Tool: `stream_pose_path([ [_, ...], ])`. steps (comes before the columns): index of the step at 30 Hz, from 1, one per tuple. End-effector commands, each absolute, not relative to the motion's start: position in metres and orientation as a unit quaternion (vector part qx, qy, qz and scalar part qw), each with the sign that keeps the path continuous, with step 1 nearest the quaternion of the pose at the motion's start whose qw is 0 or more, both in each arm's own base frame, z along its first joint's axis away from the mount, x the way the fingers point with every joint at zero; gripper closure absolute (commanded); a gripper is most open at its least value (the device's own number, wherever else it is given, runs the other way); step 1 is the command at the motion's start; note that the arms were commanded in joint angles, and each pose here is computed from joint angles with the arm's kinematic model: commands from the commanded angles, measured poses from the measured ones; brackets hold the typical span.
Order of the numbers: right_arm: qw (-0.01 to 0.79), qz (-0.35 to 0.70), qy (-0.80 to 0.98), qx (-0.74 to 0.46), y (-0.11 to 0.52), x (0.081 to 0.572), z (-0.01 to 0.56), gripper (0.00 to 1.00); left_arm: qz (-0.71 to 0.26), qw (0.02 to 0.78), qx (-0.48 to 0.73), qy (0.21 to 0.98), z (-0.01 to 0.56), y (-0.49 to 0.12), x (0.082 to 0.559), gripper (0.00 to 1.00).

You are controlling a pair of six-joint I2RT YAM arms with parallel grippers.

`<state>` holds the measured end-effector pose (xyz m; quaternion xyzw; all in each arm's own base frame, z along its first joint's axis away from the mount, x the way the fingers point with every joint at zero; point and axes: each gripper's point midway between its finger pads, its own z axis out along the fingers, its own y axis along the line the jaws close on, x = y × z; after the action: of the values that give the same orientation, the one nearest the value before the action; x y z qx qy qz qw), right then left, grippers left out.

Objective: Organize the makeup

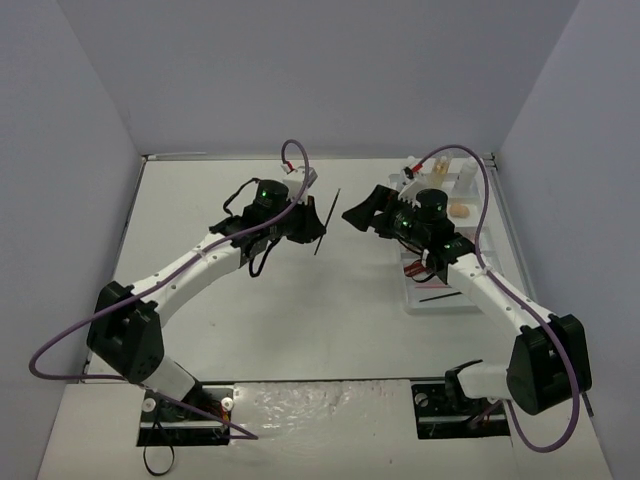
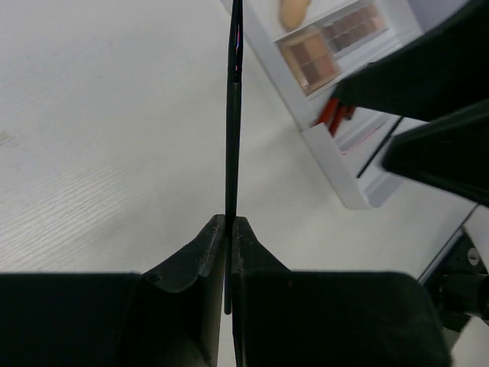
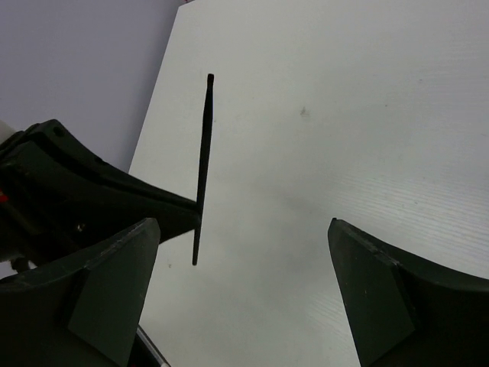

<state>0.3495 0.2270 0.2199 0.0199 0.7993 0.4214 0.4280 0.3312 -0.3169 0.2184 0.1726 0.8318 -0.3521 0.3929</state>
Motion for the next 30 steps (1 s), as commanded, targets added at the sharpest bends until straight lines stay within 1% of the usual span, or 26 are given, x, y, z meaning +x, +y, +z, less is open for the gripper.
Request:
stream_pose_path([
  [1,0.484,0.464,0.742,-0.010,0.248,0.362,0.277,0.20,-0.416,0.431,0.181,0.780,0.268,-0.340,0.321,1.00],
  [3,0.486,0.463,0.741,-0.008,0.248,0.365,0.276,0.24,-0.422,0.433,0.186,0.775,0.272,-0.344,0.317,1.00],
  [8,0.480,0.466,0.743,-0.010,0.254,0.365,0.273,0.36,-0.435,0.435,0.192,0.765,0.279,-0.351,0.312,1.00],
  [10,0.477,0.466,0.745,-0.010,0.256,0.364,0.270,0.43,-0.437,0.437,0.191,0.763,0.281,-0.352,0.312,1.00],
  [16,0.465,0.463,0.755,-0.010,0.258,0.360,0.259,0.56,-0.448,0.433,0.191,0.759,0.285,-0.357,0.313,1.00],
  [17,0.463,0.463,0.756,-0.010,0.258,0.359,0.258,0.61,-0.449,0.432,0.190,0.759,0.285,-0.357,0.312,1.00],
  [19,0.463,0.461,0.757,-0.008,0.257,0.357,0.257,0.75,-0.450,0.429,0.191,0.759,0.284,-0.359,0.313,1.00],
  [20,0.466,0.455,0.759,-0.004,0.255,0.358,0.256,0.78,-0.450,0.427,0.191,0.761,0.282,-0.359,0.313,1.00],
  [22,0.466,0.444,0.765,0.000,0.251,0.358,0.253,0.91,-0.447,0.422,0.192,0.765,0.278,-0.360,0.313,1.00],
  [25,0.472,0.426,0.772,0.007,0.244,0.358,0.250,1.00,-0.442,0.419,0.192,0.769,0.274,-0.359,0.314,0.99],
  [27,0.478,0.418,0.772,0.013,0.239,0.357,0.252,1.00,-0.436,0.419,0.194,0.772,0.272,-0.357,0.314,0.96],
  [30,0.484,0.402,0.776,0.037,0.228,0.357,0.248,1.00,-0.418,0.421,0.202,0.779,0.266,-0.353,0.315,0.78],
])
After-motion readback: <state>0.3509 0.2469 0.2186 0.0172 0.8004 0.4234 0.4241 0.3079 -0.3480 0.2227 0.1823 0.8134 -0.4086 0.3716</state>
